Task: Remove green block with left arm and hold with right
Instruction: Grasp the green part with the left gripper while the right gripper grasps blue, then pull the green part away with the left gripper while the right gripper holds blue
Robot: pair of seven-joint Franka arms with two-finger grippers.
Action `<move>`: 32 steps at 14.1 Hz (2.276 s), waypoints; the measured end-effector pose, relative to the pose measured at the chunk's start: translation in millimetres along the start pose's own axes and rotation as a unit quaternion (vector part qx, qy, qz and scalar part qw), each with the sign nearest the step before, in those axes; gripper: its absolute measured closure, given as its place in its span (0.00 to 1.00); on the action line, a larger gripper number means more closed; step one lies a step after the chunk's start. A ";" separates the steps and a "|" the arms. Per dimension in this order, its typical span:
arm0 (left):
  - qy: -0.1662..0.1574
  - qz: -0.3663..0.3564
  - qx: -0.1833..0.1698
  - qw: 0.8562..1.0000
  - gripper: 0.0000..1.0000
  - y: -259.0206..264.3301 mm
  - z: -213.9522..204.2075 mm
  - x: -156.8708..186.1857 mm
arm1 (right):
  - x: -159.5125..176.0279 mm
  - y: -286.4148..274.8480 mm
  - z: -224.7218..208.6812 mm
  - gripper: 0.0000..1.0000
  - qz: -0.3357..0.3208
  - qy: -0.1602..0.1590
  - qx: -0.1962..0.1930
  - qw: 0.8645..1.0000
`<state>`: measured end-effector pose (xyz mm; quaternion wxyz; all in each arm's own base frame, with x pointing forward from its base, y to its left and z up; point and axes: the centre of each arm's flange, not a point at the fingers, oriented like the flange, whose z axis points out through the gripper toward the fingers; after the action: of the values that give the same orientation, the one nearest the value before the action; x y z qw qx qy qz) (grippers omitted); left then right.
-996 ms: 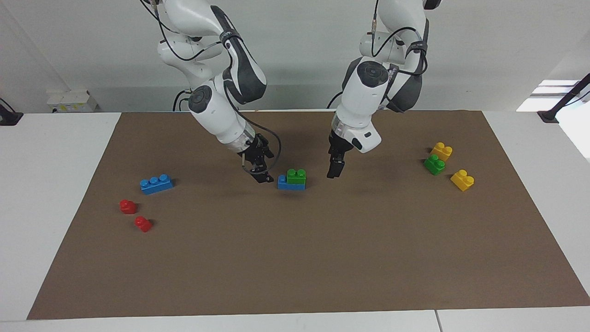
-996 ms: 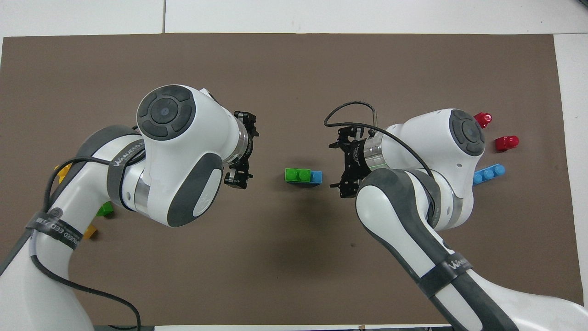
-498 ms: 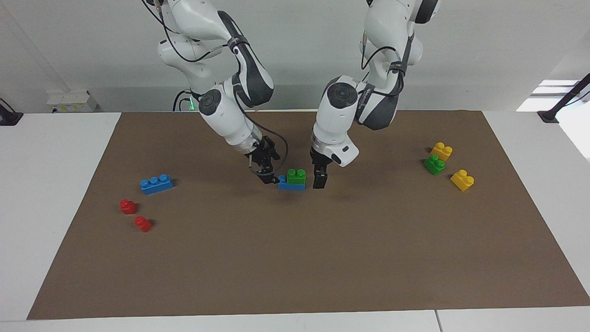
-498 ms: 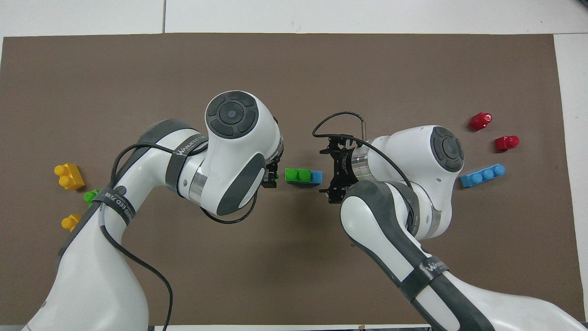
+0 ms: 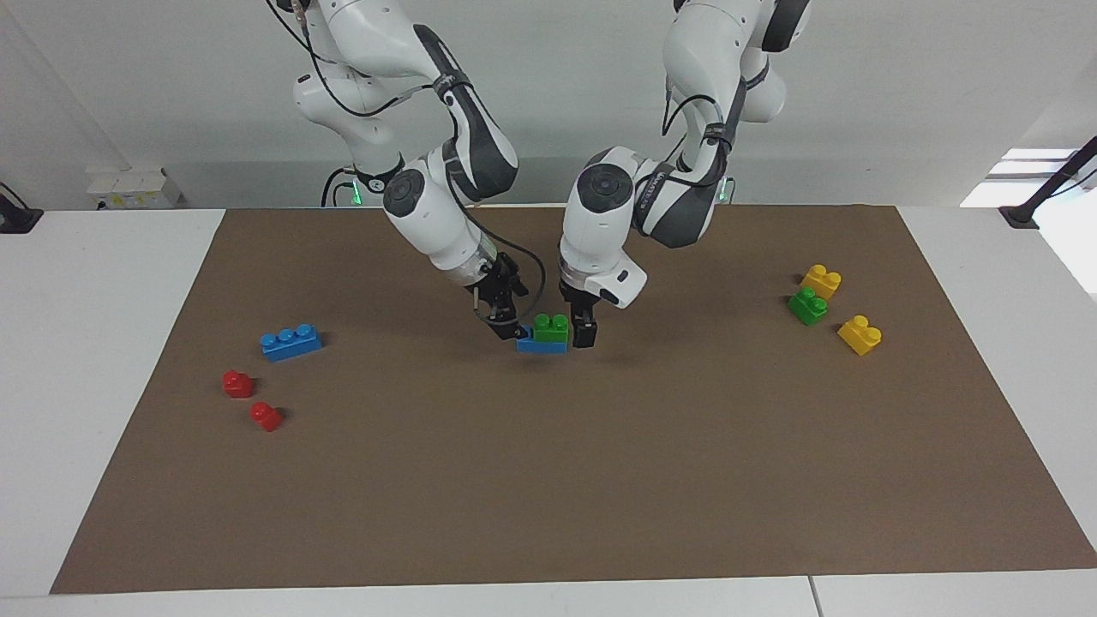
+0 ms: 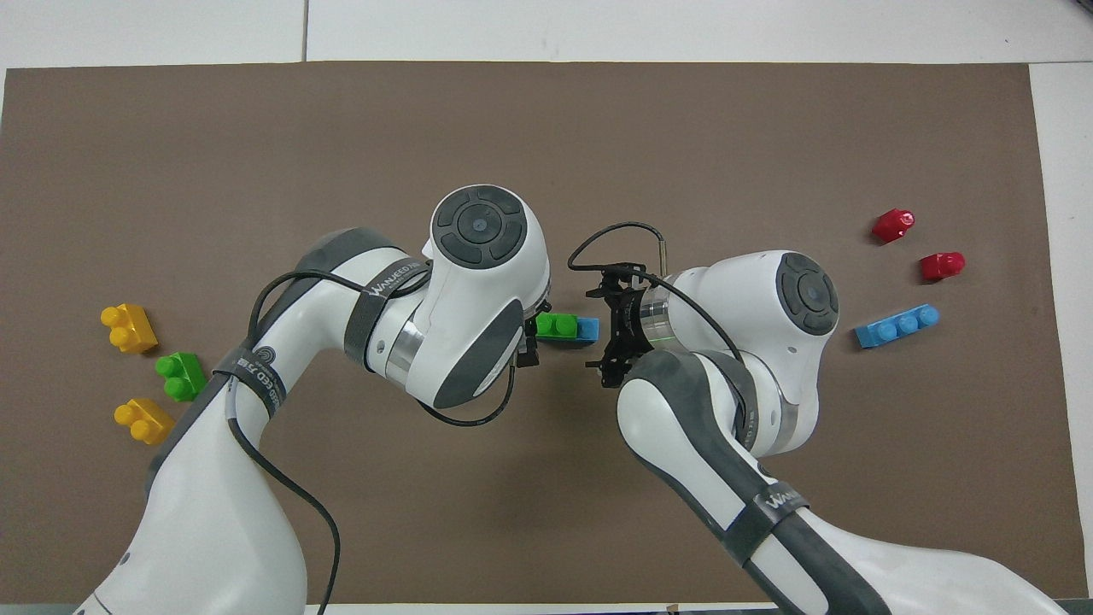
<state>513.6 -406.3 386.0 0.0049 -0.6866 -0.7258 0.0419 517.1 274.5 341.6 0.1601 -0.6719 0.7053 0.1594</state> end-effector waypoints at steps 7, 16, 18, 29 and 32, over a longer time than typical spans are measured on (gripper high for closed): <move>0.003 -0.006 -0.005 1.000 0.00 -11.7 21.7 -9.6 | 15.3 -1.7 35.3 0.00 0.014 0.012 0.014 1.000; -0.001 -0.016 -0.010 1.000 0.00 -19.1 36.5 -12.3 | 13.4 1.4 52.4 0.07 0.010 0.018 0.019 1.000; -0.003 -0.017 -0.012 1.000 0.00 -20.1 37.3 -13.3 | 13.7 0.9 52.0 0.10 0.019 0.012 0.021 1.000; -0.008 -0.023 -0.016 1.000 0.00 -19.6 38.1 -13.8 | 15.6 -3.2 49.3 0.40 0.041 -0.002 0.039 0.998; -0.009 -0.023 -0.017 1.000 0.00 -19.5 38.0 -14.0 | 17.0 -4.8 49.4 0.50 0.050 -0.007 0.046 0.998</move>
<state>492.6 -423.3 350.2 -0.0122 -0.6692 -0.7421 0.0351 521.7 280.7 289.8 0.1876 -0.6265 0.7436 0.1391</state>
